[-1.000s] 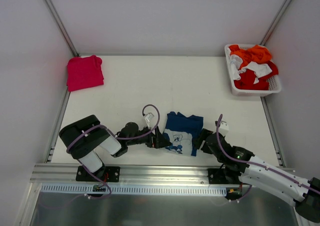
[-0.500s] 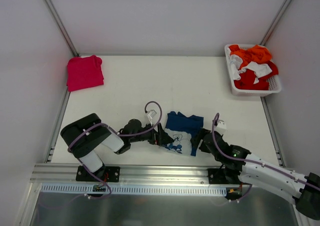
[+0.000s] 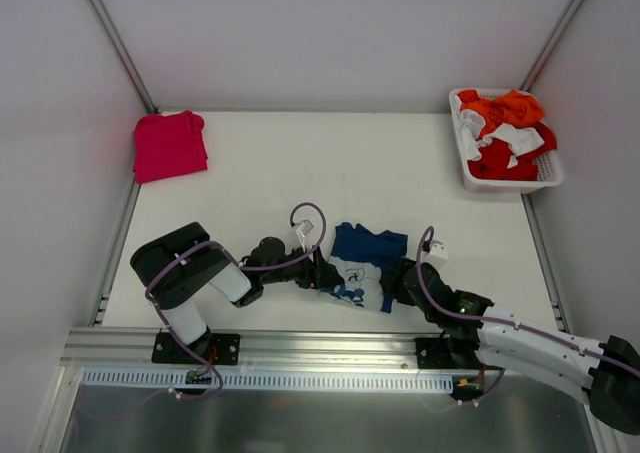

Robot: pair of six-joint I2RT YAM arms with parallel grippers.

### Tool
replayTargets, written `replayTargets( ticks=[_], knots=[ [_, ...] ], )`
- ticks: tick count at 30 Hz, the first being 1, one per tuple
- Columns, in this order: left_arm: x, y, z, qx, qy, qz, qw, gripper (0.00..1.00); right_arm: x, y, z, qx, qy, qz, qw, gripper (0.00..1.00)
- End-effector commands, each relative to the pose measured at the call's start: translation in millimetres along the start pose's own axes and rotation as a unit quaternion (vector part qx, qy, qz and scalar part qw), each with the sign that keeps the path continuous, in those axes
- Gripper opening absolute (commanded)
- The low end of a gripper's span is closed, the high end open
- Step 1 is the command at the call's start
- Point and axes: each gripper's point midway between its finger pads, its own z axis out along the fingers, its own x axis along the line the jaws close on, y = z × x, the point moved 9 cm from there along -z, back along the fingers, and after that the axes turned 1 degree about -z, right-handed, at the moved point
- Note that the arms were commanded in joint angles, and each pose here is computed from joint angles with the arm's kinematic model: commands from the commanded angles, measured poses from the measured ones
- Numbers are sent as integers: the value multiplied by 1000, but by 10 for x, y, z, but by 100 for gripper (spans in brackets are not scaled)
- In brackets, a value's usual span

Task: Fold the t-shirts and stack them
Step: Smooth out wrinkles on the folded tshirt

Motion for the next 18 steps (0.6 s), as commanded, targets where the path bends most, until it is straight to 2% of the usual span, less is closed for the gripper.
replayTargets(
  ticks=[1,2,3,5,6,8,9,12,13,14,15,18],
  knots=[
    [-10,60,37,-6,-11,13,1000,57,11,-14,16,0,4,3,1000,52],
    [-9,54,36,-3,-12,14,1000,52,13,-15,18,0,5,5,1000,46],
    [-9,53,35,-2,-13,14,1000,42,12,-17,17,0,5,3,1000,45],
    [-4,47,33,1,-14,14,1000,34,4,-25,21,2,5,3,1000,40],
    [-1,44,33,2,-14,15,1000,26,2,-26,22,1,4,2,1000,37],
    [11,33,38,5,-13,14,1000,19,3,-28,21,3,4,2,1000,36],
    [9,35,42,6,-14,14,1000,12,2,-28,21,3,4,1,1000,34],
    [26,25,52,9,-12,12,1000,4,-4,-28,25,2,2,-2,1000,26],
    [30,27,55,10,-13,13,1000,3,2,-29,22,3,5,-1,1000,16],
    [27,34,62,9,-14,14,1000,2,0,-31,23,4,4,-2,1000,12],
    [34,29,64,10,-13,12,1000,0,-4,-36,24,5,4,-3,1000,1],
    [46,33,63,5,-11,14,1000,0,-17,-45,32,6,0,-5,1000,0]
  ],
)
